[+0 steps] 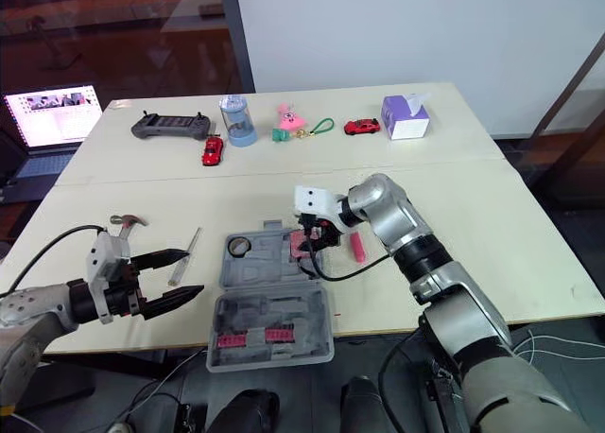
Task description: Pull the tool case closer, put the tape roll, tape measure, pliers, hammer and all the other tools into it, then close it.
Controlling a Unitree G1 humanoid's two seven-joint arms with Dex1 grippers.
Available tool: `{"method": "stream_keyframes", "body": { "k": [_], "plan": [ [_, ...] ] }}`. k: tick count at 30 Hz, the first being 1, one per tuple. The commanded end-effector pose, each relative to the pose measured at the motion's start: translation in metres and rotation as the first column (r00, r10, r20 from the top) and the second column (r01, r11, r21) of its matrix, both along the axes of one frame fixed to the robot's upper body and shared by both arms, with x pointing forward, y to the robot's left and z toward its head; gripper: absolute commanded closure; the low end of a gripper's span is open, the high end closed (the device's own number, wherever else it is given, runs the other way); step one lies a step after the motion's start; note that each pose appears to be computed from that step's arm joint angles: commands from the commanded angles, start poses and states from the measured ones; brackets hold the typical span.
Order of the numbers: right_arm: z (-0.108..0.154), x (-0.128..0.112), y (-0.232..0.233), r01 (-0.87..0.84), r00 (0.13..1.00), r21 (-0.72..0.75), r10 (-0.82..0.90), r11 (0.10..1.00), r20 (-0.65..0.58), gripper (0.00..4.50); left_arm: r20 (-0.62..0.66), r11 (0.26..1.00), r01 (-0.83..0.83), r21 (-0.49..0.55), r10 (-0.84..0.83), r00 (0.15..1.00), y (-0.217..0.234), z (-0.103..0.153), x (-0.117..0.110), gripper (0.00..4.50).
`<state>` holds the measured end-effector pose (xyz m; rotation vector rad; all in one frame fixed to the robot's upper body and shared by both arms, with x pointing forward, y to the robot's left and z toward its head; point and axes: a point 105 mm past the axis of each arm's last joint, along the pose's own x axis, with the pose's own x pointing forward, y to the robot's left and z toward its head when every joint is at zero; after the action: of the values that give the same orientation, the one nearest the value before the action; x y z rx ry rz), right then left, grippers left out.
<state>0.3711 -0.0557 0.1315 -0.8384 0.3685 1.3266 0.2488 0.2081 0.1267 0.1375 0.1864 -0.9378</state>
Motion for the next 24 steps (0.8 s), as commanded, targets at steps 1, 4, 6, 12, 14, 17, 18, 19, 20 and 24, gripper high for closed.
{"method": "stream_keyframes", "body": {
  "k": [1, 4, 6, 12, 14, 17, 18, 19, 20, 24],
  "plan": [
    [0.009, -0.001, 0.0, 0.118, 0.991, 0.202, -0.127, 0.972, 0.031, 2.32, 0.043, 1.0, -0.003, 0.002, 0.003, 0.999, 0.002, 0.009, 0.001, 0.0],
    [0.001, 0.0, -0.005, 0.186, 0.979, 0.248, -0.202, 0.951, 0.039, 2.32, 0.045, 1.0, -0.007, -0.001, 0.007, 0.999, 0.001, 0.01, 0.002, 0.0],
    [-0.004, 0.001, -0.007, 0.217, 0.971, 0.258, -0.235, 0.941, 0.039, 2.32, 0.045, 1.0, -0.008, -0.002, 0.008, 0.999, 0.001, 0.01, 0.002, 0.0],
    [-0.023, 0.004, -0.011, 0.324, 0.941, 0.298, -0.338, 0.898, -0.003, 2.32, 0.049, 1.0, -0.011, -0.006, 0.011, 0.999, -0.001, 0.01, 0.004, 0.0],
    [-0.033, 0.001, -0.011, 0.337, 0.937, 0.295, -0.348, 0.894, -0.016, 2.32, 0.049, 1.0, -0.012, -0.007, 0.012, 0.999, -0.001, 0.01, 0.004, 0.0],
    [-0.047, 0.0, -0.013, 0.373, 0.926, 0.275, -0.375, 0.886, -0.044, 2.32, 0.051, 1.0, -0.015, -0.005, 0.015, 0.999, -0.001, 0.01, 0.004, 0.0],
    [-0.051, -0.001, -0.014, 0.388, 0.921, 0.265, -0.384, 0.883, -0.066, 2.32, 0.052, 1.0, -0.016, -0.004, 0.016, 0.999, 0.0, 0.01, 0.004, 0.0],
    [-0.057, -0.002, -0.016, 0.401, 0.916, 0.246, -0.393, 0.882, -0.083, 2.32, 0.052, 1.0, -0.017, -0.003, 0.018, 0.998, 0.0, 0.011, 0.004, 0.0],
    [-0.062, -0.002, -0.018, 0.422, 0.906, 0.228, -0.409, 0.877, -0.104, 2.32, 0.053, 1.0, -0.019, -0.002, 0.019, 0.998, 0.001, 0.011, 0.004, 0.0],
    [-0.092, -0.006, -0.034, 0.505, 0.856, 0.098, -0.483, 0.858, -0.183, 2.32, 0.056, 1.0, -0.024, 0.003, 0.024, 0.998, 0.003, 0.012, 0.004, 0.0]
  ]
}}
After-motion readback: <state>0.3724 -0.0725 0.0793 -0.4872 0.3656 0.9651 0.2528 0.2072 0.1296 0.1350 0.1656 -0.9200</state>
